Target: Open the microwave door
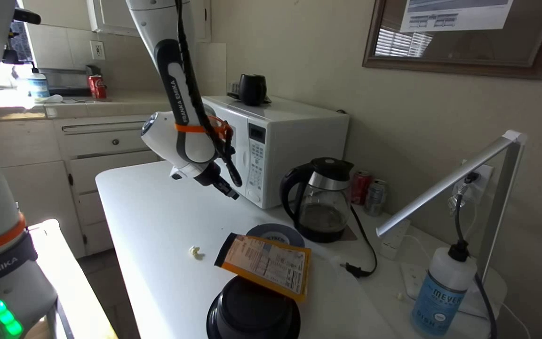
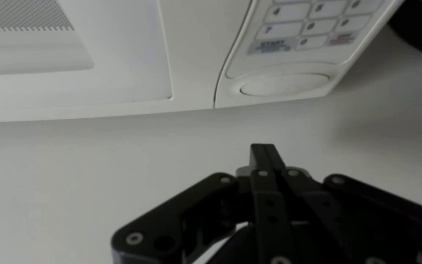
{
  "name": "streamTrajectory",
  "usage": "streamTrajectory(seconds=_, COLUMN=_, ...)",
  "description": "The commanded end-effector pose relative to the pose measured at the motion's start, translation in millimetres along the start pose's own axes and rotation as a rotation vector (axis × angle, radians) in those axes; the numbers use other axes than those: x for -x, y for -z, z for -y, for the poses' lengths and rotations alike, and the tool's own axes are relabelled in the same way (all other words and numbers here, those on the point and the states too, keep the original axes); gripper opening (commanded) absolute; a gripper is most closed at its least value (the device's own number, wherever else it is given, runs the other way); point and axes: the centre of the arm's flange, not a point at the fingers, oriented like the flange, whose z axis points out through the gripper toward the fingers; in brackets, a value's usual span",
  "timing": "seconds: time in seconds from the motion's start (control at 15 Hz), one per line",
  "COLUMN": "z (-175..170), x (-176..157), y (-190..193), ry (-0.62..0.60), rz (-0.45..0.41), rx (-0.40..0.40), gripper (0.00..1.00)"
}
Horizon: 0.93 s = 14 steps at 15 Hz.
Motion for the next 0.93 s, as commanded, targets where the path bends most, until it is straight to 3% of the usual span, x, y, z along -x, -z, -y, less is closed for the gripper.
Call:
streamTrajectory(seconds=0.0, z=6, x=-10, y=-11, ry=-0.035, rz=0.09, rx=0.004, gripper=0.0)
streamTrajectory(seconds=0.4, z=21, x=-10, y=-16, ry=-0.074, rz=0.103, rx=-0.052, gripper=0.0)
streamTrajectory(seconds=0.87, z=25, x=-10, y=-31, ry=-0.085, rz=0.089, rx=-0.047, gripper=0.0)
